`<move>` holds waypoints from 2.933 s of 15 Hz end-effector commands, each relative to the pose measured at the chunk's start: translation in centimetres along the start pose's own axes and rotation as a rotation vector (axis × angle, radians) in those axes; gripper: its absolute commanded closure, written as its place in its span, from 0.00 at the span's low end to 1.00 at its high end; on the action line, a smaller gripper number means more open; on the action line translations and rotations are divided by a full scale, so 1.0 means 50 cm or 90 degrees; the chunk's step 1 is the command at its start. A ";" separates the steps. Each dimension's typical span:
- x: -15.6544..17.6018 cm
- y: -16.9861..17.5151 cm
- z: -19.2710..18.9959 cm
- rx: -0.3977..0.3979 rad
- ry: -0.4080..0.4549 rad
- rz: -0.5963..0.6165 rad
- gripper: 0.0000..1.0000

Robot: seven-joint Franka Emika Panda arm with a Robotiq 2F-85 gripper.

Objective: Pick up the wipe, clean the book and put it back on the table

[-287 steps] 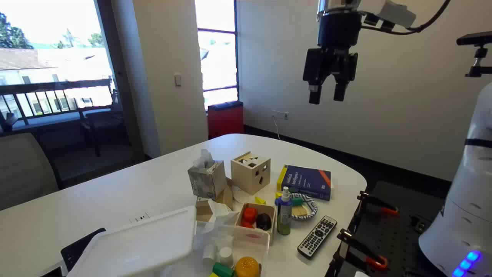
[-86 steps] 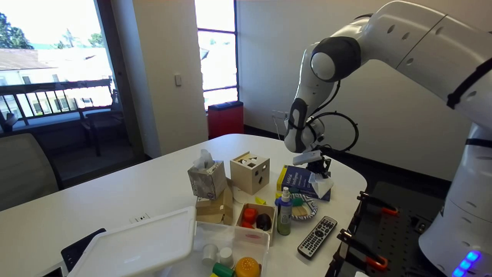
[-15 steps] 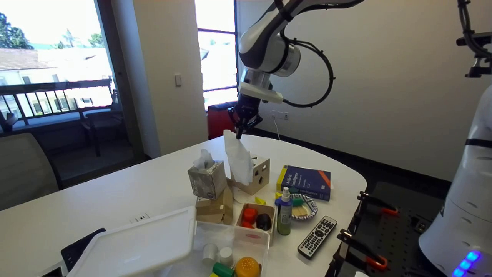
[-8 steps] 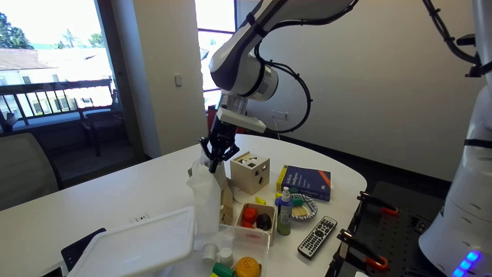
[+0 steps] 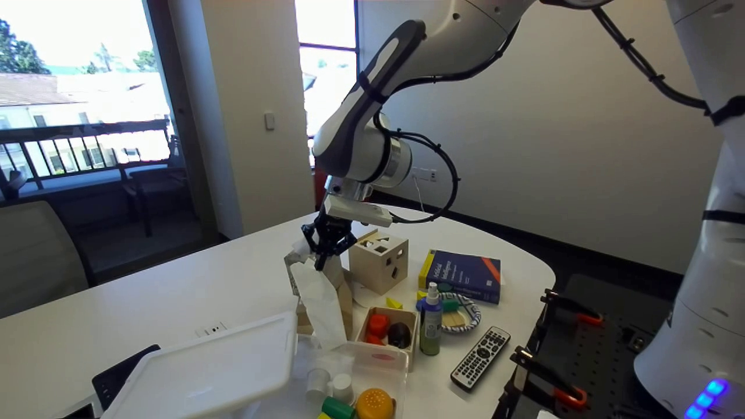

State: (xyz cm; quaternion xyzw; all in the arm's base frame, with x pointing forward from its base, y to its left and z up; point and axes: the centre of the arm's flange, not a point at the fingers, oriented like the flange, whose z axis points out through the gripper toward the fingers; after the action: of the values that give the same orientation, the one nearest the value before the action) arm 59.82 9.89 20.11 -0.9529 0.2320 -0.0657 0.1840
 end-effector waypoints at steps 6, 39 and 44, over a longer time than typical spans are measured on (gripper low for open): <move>0.022 0.059 0.114 -0.091 0.116 -0.043 1.00; -0.040 -0.021 -0.034 -0.100 -0.029 -0.054 0.00; -0.029 -0.019 -0.148 -0.135 0.121 -0.041 0.00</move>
State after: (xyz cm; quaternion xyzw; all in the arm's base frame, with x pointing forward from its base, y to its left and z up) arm 59.81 9.69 24.48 -0.9698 0.2018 -0.0997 0.0942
